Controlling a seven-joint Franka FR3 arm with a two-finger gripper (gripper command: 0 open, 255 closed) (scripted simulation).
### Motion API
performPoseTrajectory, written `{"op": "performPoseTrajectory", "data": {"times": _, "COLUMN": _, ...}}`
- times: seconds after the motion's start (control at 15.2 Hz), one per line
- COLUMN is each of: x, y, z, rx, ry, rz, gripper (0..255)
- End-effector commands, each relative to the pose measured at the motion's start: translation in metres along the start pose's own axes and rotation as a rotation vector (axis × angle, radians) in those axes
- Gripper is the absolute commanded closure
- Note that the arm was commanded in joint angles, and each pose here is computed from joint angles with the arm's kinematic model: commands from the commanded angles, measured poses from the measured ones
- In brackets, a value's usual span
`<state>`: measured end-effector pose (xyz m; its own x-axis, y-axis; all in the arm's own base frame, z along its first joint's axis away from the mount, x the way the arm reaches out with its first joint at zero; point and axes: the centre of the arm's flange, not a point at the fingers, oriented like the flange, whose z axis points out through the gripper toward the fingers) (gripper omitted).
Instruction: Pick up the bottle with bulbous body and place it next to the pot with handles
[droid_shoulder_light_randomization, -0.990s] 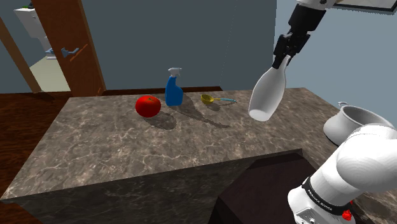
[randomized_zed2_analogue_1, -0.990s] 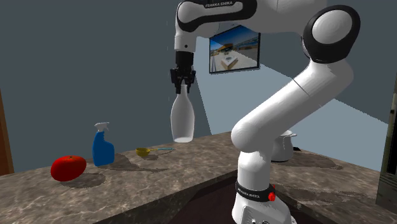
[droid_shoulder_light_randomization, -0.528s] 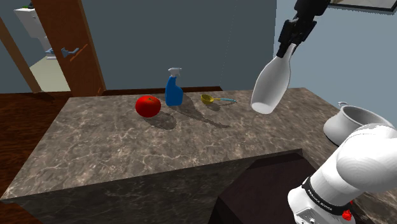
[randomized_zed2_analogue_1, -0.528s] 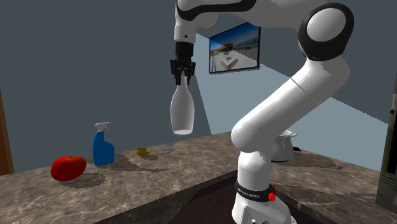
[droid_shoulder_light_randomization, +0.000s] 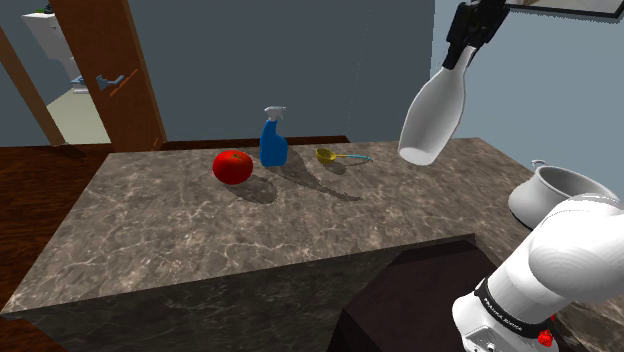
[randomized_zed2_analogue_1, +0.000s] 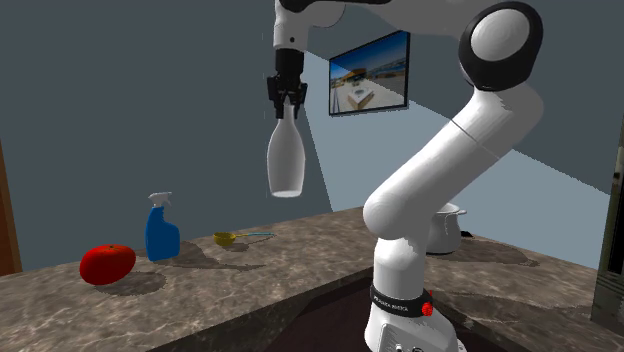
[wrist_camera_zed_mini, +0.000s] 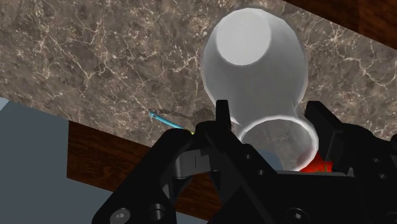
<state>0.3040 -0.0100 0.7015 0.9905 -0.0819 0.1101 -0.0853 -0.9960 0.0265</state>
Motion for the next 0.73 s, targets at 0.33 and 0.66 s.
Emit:
{"op": "performPoseTrajectory", "data": {"times": 0.33, "x": 0.004, "y": 0.001, "z": -0.039, "rx": 0.000, "ry": 0.000, "rz": 0.000, "gripper": 255}}
{"op": "performPoseTrajectory", "data": {"times": 0.66, "x": -0.015, "y": 0.017, "z": -0.054, "rx": 0.000, "ry": 0.000, "rz": 0.000, "gripper": 255}}
